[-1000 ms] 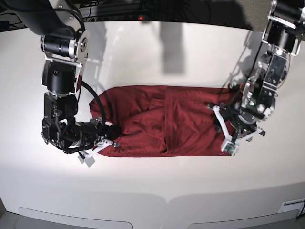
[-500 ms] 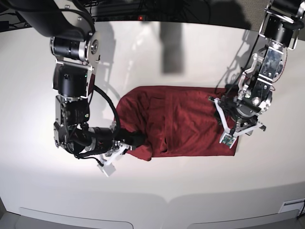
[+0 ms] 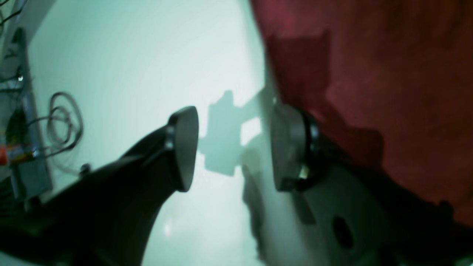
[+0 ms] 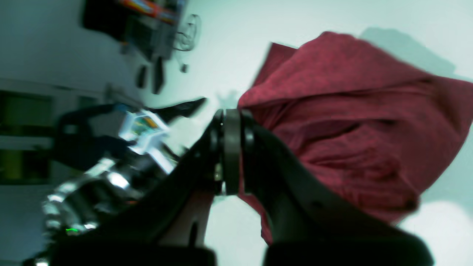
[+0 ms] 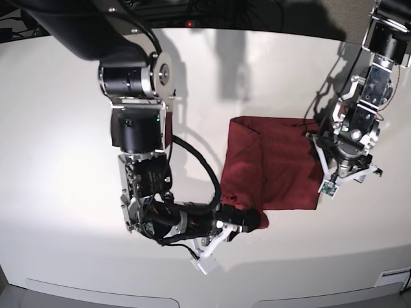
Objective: Fold the T-shirt properly
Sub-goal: 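Lift the held end with the right gripper and fold it over toward the left gripper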
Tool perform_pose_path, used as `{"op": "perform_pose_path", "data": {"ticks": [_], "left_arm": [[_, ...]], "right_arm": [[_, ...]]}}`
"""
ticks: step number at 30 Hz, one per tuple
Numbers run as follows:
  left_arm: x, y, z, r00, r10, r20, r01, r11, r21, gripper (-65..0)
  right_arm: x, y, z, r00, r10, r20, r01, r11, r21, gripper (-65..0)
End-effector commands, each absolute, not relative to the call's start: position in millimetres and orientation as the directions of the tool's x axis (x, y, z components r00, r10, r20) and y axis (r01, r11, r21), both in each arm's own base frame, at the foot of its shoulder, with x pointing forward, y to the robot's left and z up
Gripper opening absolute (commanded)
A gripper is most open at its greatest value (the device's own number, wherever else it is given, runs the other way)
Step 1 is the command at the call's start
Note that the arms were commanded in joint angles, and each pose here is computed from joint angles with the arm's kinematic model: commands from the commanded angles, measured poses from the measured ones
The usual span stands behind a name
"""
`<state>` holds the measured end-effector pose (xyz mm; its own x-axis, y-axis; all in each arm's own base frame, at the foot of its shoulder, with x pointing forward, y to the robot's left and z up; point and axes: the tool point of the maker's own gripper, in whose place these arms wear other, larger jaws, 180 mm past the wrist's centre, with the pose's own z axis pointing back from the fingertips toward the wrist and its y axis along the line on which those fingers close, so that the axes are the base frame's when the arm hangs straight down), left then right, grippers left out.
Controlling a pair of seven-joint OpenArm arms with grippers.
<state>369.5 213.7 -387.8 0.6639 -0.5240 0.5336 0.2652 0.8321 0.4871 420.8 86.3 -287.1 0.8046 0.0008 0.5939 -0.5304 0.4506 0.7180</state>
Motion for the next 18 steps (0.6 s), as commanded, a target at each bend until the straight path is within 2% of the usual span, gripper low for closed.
{"op": "perform_pose_path", "data": {"ticks": [1,8,18], "left_arm": [[383,229,-367,0.638,-0.536,0.554,0.216,0.814,0.54,-34.1],[375,243,-371,0.673,-0.528,0.518,0.204,0.805,0.557,-34.1],[340,216,-415,0.698,-0.505,0.508,0.267,0.841,0.471,-34.1]], "right_arm": [[431,94,-262,0.764,-0.011,0.645,-0.579,0.43,0.693,-65.0],[422,123,-261,0.718,0.065,0.693,-0.651,0.414,0.636,-65.0],[412,144,-262,0.678,0.117,0.726,-0.703,0.392,0.593,-65.0]]}}
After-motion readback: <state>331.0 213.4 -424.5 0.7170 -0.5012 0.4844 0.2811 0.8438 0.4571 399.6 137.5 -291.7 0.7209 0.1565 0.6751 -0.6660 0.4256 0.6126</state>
